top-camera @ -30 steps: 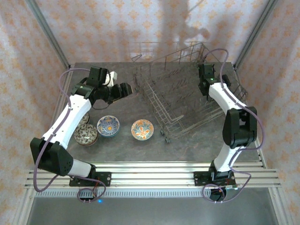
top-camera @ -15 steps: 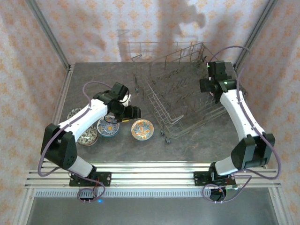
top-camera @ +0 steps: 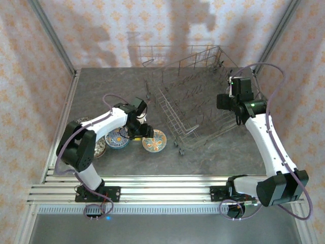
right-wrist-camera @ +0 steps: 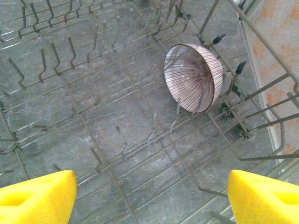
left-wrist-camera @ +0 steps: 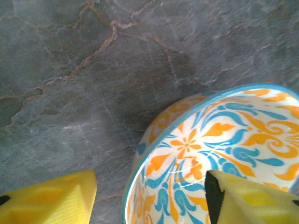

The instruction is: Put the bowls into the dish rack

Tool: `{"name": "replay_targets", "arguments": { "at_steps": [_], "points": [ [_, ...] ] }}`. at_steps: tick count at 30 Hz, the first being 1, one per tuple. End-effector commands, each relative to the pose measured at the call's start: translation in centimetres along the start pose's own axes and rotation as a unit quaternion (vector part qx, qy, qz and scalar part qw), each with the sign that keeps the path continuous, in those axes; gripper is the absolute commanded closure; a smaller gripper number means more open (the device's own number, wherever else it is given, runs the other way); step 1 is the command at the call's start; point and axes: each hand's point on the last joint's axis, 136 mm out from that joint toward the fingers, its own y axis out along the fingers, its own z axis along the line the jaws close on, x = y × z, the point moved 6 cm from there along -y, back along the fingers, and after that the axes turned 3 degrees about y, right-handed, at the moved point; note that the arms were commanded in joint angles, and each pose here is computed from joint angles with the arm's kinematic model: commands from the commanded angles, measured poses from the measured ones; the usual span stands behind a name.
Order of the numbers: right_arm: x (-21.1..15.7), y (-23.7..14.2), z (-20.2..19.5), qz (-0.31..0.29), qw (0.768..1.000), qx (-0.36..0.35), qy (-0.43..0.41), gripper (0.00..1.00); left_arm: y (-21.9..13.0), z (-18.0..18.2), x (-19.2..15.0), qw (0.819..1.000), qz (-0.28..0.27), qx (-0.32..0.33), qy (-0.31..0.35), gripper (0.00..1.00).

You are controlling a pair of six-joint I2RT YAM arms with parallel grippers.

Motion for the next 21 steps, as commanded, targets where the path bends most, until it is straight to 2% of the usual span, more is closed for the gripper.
{"name": "replay_targets", "arguments": {
  "at_steps": [1,13,21],
  "points": [
    [-0.58,-0.05,0.32,0.012,1.000,0.014,0.014,0.20,0.32,0.09,0.17,1.000,0.006,0.006,0.010,0.40],
    [-1.34,-0.27,0.55,0.021,0.999,0.028,0.015,0.23,1.13,0.00,0.03,1.000,0.022,0.001,0.015,0.74],
    [-1.03,-0.59,0.71,0.020,0.999,0.036,0.019,0.26,0.91,0.10,-0.21,1.000,0.019,0.000,0.020,0.89]
  ]
}}
